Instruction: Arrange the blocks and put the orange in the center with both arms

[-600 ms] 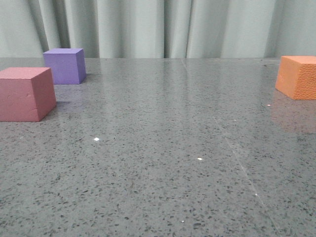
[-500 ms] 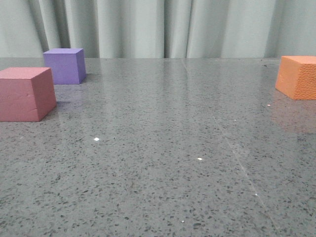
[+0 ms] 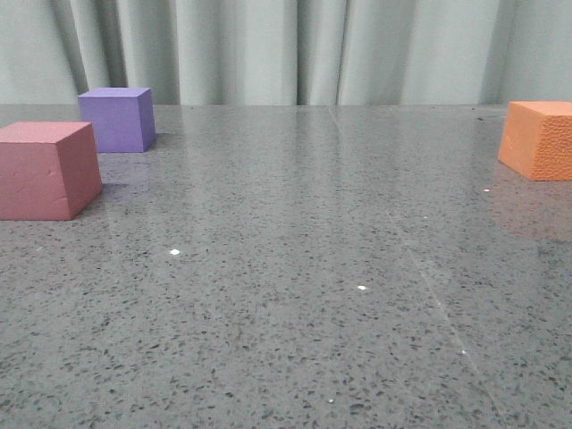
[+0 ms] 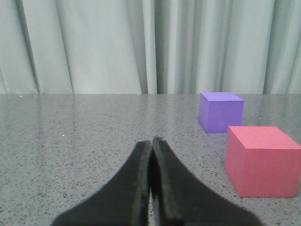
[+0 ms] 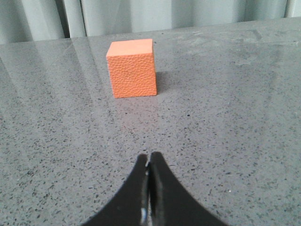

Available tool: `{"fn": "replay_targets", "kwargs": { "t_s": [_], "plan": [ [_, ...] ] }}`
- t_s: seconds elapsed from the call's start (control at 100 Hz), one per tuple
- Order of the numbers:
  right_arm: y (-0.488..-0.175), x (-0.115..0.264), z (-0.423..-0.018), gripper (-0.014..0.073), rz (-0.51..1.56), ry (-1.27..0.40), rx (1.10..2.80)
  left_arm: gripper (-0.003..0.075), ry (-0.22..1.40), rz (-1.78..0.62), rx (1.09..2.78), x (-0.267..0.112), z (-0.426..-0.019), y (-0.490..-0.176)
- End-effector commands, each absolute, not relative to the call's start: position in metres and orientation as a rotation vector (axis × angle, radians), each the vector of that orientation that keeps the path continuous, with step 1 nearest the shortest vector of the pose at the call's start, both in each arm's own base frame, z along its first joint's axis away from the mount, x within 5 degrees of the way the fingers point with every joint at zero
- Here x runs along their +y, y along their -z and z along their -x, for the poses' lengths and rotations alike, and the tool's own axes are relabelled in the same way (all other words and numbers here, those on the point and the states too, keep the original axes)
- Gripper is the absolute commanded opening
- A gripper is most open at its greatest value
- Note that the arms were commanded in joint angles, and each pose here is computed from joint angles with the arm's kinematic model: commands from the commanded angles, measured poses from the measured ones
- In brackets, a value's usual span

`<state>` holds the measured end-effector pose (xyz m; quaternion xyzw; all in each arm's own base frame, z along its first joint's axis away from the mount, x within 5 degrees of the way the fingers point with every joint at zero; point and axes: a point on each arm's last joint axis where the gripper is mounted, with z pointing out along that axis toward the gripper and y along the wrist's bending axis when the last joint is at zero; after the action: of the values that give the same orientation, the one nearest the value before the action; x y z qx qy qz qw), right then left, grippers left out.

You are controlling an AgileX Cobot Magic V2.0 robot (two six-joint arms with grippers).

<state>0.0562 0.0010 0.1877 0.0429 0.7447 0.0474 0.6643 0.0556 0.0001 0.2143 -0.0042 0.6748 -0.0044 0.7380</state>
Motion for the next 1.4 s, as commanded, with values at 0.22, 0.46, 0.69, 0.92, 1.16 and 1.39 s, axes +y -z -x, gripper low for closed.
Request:
{"fn": "replay_targets", "kwargs": {
  "t_s": [0.22,0.46,0.69,0.92,1.16,1.39],
  "plan": [
    [-0.213,0.0,-0.054,-0.0067,-0.087,-0.105,1.438,-0.0019,0.035,-0.001,1.43,-0.002,-0.055,-0.204],
    [-0.25,0.0,-0.048,-0.0067,-0.082,-0.108,1.348,-0.0019,0.035,-0.001,1.43,-0.002,-0.055,-0.204],
    [-0.305,0.001,-0.06,-0.0067,-0.085,-0.106,1.547,-0.0019,0.035,-0.001,1.43,-0.002,-0.055,-0.204],
    [-0.348,0.002,-0.103,-0.0067,-0.094,-0.102,1.788,-0.0019,0.035,-0.001,1.43,-0.002,-0.055,-0.204],
    [-0.359,0.002,-0.155,-0.0067,-0.101,-0.097,1.926,-0.0019,0.035,-0.001,1.43,-0.002,-0.055,-0.204],
    [-0.347,0.002,-0.176,-0.0062,-0.106,-0.094,1.985,-0.0019,0.035,-0.001,1.43,-0.002,-0.055,-0.204]
  ]
}}
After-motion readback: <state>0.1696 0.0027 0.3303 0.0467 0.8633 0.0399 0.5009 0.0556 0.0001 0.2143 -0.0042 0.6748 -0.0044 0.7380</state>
